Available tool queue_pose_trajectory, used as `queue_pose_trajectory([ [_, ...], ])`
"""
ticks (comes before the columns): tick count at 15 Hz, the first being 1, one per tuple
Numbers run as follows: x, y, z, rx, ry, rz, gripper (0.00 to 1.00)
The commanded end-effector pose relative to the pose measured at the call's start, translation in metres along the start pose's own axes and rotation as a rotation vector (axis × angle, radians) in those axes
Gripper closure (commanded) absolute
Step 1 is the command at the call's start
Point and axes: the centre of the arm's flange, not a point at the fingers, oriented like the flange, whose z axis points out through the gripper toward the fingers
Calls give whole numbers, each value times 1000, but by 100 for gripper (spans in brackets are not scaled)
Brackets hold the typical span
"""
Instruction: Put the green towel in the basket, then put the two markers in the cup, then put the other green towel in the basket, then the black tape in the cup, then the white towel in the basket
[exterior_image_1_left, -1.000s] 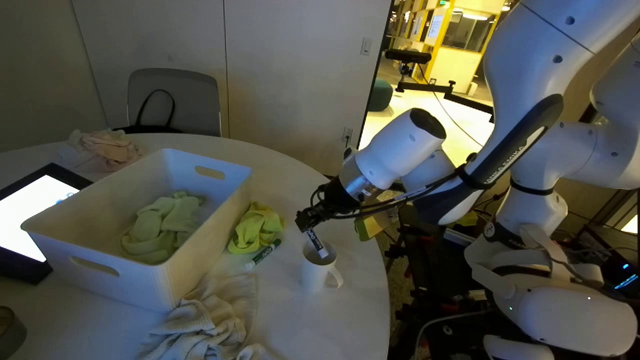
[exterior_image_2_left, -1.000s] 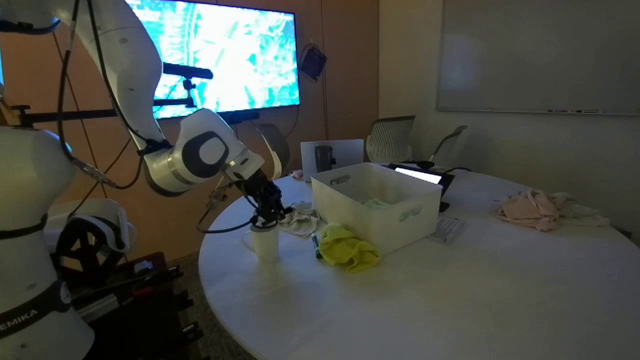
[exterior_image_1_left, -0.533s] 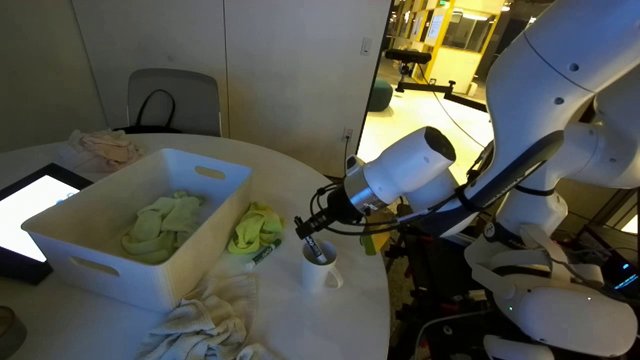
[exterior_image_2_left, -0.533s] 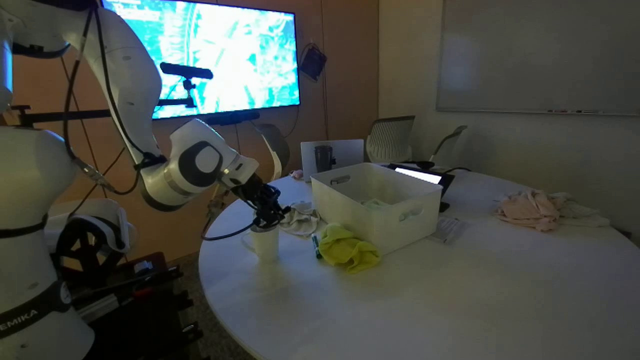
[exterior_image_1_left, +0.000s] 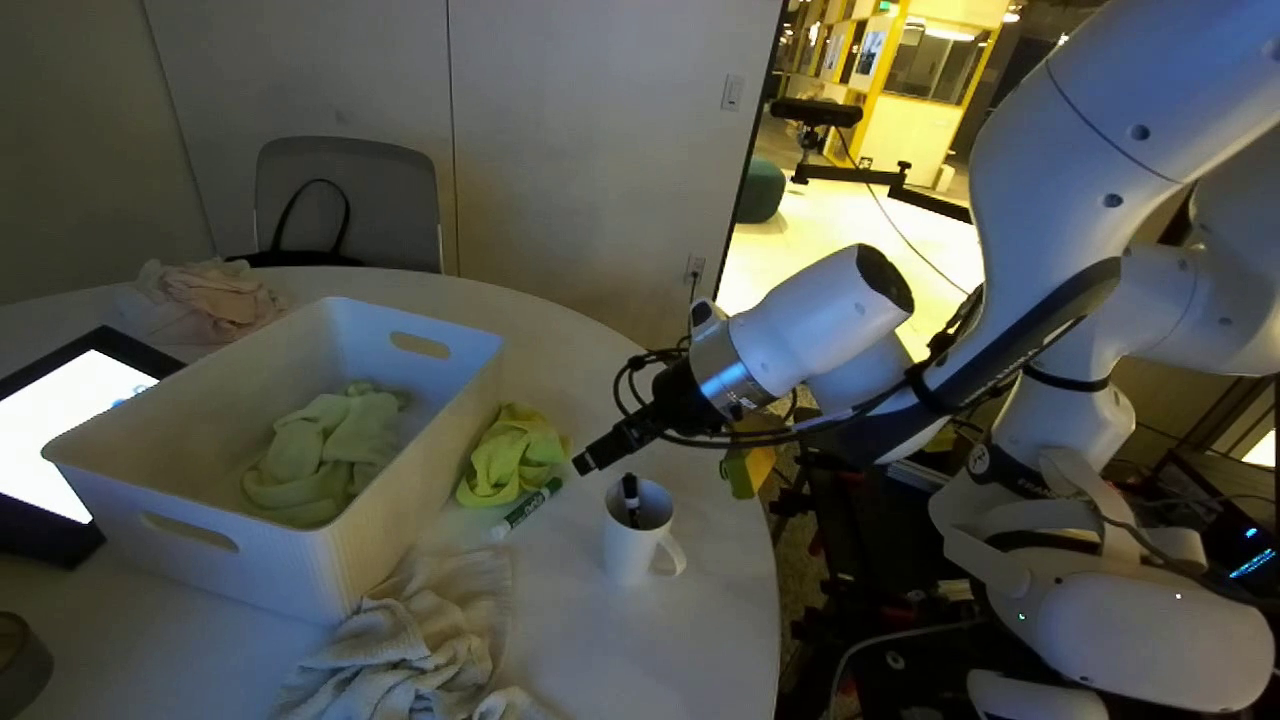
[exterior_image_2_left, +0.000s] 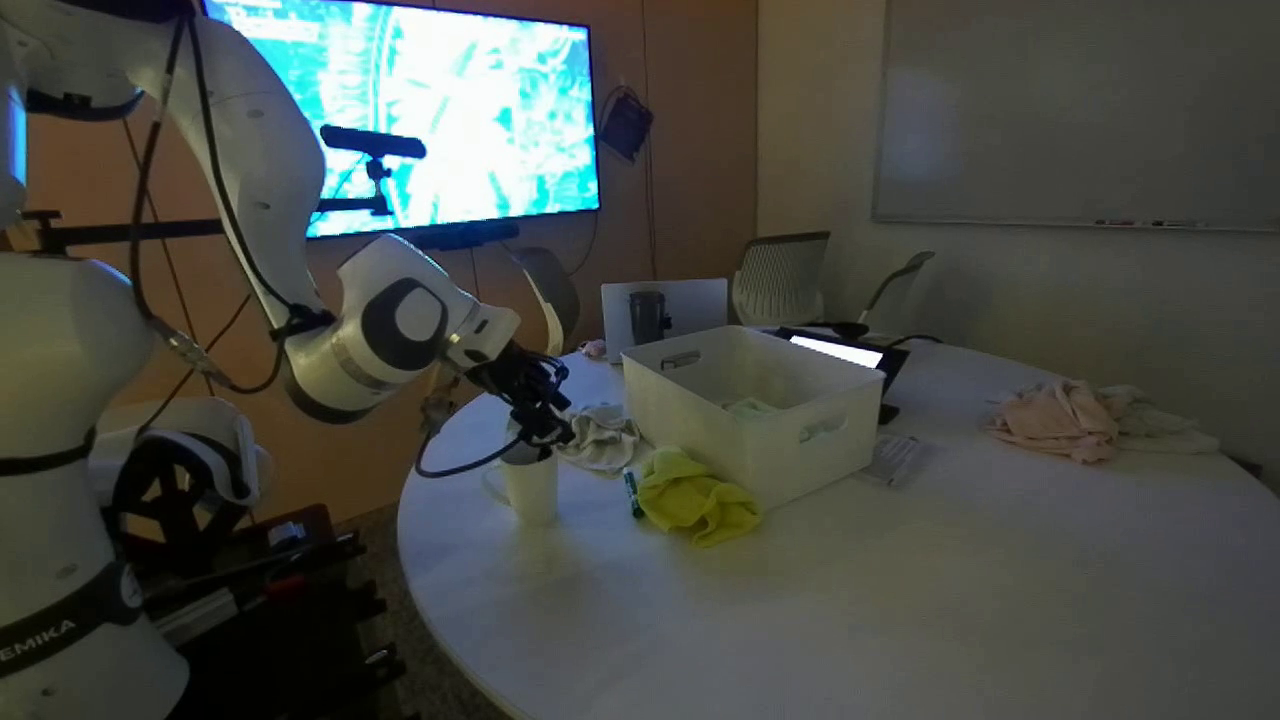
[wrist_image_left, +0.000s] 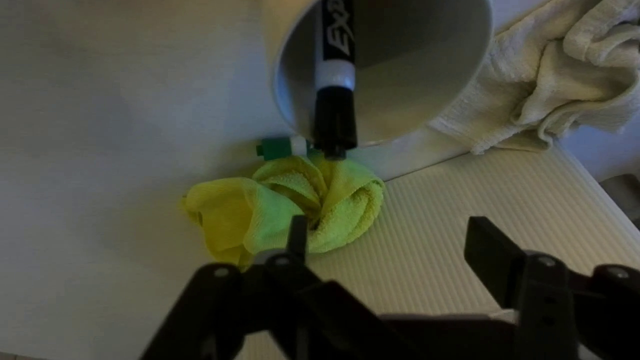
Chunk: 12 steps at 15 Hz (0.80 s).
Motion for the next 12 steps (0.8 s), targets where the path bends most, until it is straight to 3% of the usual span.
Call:
queue_pose_trajectory([
  [1,26,1,-34,49,-49,-52,0],
  [4,45,-5,-33,25,-127,-95,0],
  [12,73,-48,-9,-183,-352,-223,0],
])
